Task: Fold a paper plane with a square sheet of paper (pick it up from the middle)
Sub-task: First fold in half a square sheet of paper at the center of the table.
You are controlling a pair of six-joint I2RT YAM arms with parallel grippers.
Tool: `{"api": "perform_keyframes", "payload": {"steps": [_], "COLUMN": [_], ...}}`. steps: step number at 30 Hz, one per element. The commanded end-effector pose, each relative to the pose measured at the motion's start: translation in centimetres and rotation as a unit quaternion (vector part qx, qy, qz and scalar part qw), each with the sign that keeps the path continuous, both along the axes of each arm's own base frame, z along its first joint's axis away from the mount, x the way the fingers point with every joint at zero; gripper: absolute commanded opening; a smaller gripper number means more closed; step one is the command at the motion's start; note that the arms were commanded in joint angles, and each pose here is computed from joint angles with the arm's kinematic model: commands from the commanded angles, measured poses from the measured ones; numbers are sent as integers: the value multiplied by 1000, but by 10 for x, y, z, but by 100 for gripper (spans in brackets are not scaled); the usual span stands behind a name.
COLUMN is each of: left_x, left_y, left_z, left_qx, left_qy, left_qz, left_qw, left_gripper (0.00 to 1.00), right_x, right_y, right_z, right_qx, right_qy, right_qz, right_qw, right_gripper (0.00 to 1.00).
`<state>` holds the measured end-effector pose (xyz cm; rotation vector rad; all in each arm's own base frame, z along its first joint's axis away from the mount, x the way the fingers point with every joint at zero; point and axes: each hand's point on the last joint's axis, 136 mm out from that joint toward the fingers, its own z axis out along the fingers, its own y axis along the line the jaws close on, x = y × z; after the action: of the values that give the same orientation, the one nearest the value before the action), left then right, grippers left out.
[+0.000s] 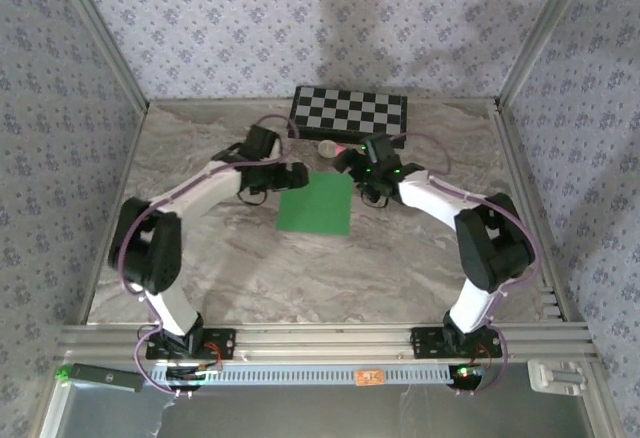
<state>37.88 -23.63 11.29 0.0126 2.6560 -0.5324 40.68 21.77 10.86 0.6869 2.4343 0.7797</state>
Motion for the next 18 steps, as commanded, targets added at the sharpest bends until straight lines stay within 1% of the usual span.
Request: {"api": "perform_keyframes", "payload": {"steps": [1,3,8,12,18], "left_x": [-1,2,5,3,-2], "left_y": [-17,-28,-39,-49,-58], "left_z": [-17,-28,-52,-65,-74], "left_qx": [30,44,128,156,186], "left_qy": [36,51,82,97,112], "left_qz": [1,-7,-26,-43,-59], "left_qw": [999,998,988,982,974], "left_gripper": [100,96,91,91,91], "right_x": [-10,-12,-16,-15,-13], "right_y": [-36,-53,-85,-96,-99], "right_z": [-11,-11,-14,-16,-17], "right_qx": [-60,-70,-92,-96,-92], "right_qy": [-2,-1,3,8,7], "right_qz": [11,1,-21,-31,-31], "right_qw": [998,998,996,995,995], "right_gripper": [97,98,99,99,100]}}
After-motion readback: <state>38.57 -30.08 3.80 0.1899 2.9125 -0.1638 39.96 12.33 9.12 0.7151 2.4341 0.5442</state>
